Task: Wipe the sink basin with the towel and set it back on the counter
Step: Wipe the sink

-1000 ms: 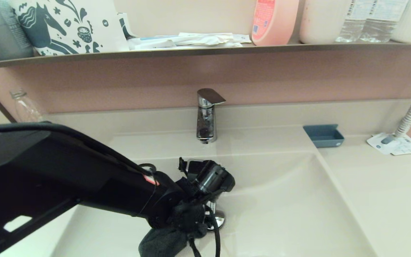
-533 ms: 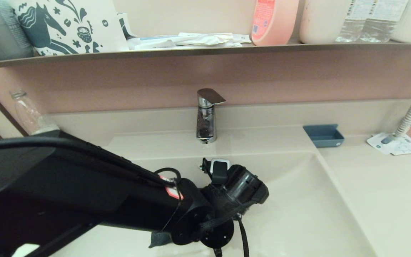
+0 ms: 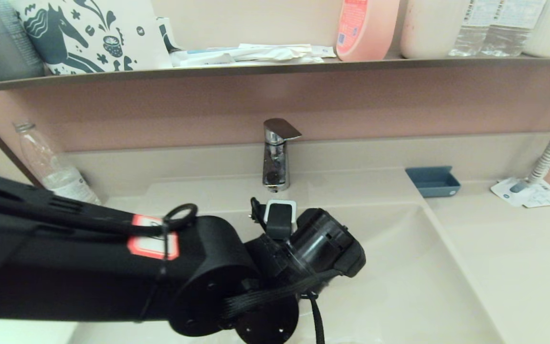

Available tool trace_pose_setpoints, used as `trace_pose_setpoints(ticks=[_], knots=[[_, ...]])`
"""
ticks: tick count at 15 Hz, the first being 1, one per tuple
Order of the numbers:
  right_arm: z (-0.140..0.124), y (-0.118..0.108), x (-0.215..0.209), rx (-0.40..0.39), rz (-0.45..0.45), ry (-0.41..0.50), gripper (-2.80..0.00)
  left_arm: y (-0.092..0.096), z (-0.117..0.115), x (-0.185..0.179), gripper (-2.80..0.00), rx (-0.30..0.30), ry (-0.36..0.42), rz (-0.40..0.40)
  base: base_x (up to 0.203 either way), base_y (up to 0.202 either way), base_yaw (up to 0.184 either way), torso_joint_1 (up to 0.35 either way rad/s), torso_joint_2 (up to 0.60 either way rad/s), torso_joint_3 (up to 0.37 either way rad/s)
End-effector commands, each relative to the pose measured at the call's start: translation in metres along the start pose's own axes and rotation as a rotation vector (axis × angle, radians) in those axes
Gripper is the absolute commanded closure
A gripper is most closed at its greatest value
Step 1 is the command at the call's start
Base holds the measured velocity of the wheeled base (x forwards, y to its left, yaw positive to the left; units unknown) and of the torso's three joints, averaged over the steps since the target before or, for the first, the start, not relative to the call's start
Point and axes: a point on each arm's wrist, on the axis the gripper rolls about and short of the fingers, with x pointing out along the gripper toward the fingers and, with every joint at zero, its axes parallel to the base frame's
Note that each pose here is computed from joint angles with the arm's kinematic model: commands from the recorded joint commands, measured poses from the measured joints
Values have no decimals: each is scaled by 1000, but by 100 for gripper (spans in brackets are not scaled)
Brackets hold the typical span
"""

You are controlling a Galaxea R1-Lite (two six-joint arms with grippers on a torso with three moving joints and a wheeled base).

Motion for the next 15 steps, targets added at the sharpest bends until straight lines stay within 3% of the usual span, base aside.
trace_pose_setpoints(ticks=[1, 9, 12, 15], knots=[[0, 0, 0, 0, 0, 2, 0, 26, 14, -34, 0, -64, -44, -33, 0, 0, 0, 0, 0, 0], [0, 0, 0, 0, 0, 2, 0, 134, -9, -90, 0, -138, -60, 31, 0, 0, 0, 0, 0, 0], [0, 0, 0, -1, 0, 2, 0, 172, -8, -98, 0, -139, -78, 114, 0, 0, 0, 0, 0, 0], [0, 0, 0, 0, 0, 2, 0, 194, -6, -97, 0, -129, -80, 206, 0, 0, 0, 0, 0, 0]])
